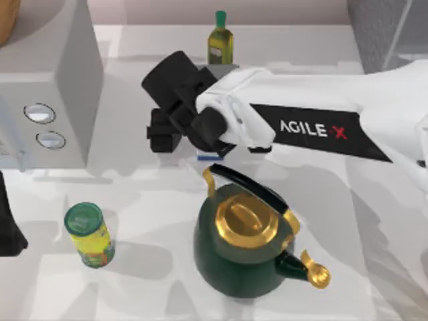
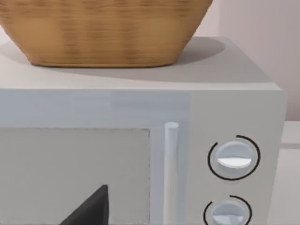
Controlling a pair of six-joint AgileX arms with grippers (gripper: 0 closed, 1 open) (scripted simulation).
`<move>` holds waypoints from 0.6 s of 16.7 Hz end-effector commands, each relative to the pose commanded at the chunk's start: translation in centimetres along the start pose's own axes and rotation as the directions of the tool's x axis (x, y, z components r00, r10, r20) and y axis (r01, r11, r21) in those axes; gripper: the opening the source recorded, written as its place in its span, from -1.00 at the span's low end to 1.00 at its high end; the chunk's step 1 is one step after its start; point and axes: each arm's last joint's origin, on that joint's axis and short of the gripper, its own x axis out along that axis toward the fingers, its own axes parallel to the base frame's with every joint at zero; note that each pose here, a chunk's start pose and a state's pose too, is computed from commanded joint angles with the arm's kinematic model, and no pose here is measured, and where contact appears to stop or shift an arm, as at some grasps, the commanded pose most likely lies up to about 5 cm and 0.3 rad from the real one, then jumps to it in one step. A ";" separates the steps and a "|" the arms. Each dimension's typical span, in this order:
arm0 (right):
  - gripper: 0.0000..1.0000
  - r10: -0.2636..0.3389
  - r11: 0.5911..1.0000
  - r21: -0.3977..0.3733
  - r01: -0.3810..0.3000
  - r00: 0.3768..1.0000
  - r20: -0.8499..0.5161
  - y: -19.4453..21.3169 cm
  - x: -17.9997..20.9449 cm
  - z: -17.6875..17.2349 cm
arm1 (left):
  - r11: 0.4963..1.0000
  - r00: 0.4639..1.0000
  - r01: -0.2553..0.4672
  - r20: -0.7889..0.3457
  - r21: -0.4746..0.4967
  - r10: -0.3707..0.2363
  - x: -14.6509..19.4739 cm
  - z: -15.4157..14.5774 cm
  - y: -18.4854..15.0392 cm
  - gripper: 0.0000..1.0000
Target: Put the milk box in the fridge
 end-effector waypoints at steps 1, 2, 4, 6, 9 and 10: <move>1.00 0.002 1.000 -0.001 -0.002 1.000 0.002 -0.1 0.2 0.3 | 1.000 1.000 0.000 0.000 0.000 0.000 0.0 0.0 0.0 1.00; 1.00 0.003 1.000 -0.001 -0.003 1.000 0.003 -0.2 0.6 0.7 | 1.000 1.000 0.000 0.000 0.000 0.000 0.0 0.0 0.0 1.00; 1.00 0.001 1.000 -0.001 -0.001 1.000 0.003 -0.4 2.2 1.0 | 1.000 1.000 0.000 0.000 0.000 0.000 0.0 0.0 0.0 1.00; 1.00 0.000 1.000 0.000 0.000 1.000 0.002 -0.2 3.8 0.6 | 1.000 1.000 0.000 0.000 0.000 0.000 0.0 0.0 0.0 1.00; 1.00 0.001 1.000 -0.002 -0.001 1.000 0.001 0.2 4.9 -0.2 | 1.000 1.000 0.000 0.000 0.000 0.000 0.0 0.0 0.0 1.00; 1.00 0.001 1.000 -0.002 -0.001 1.000 0.001 0.2 4.9 -0.2 | 1.000 1.000 0.000 0.000 0.000 0.000 0.0 0.0 0.0 1.00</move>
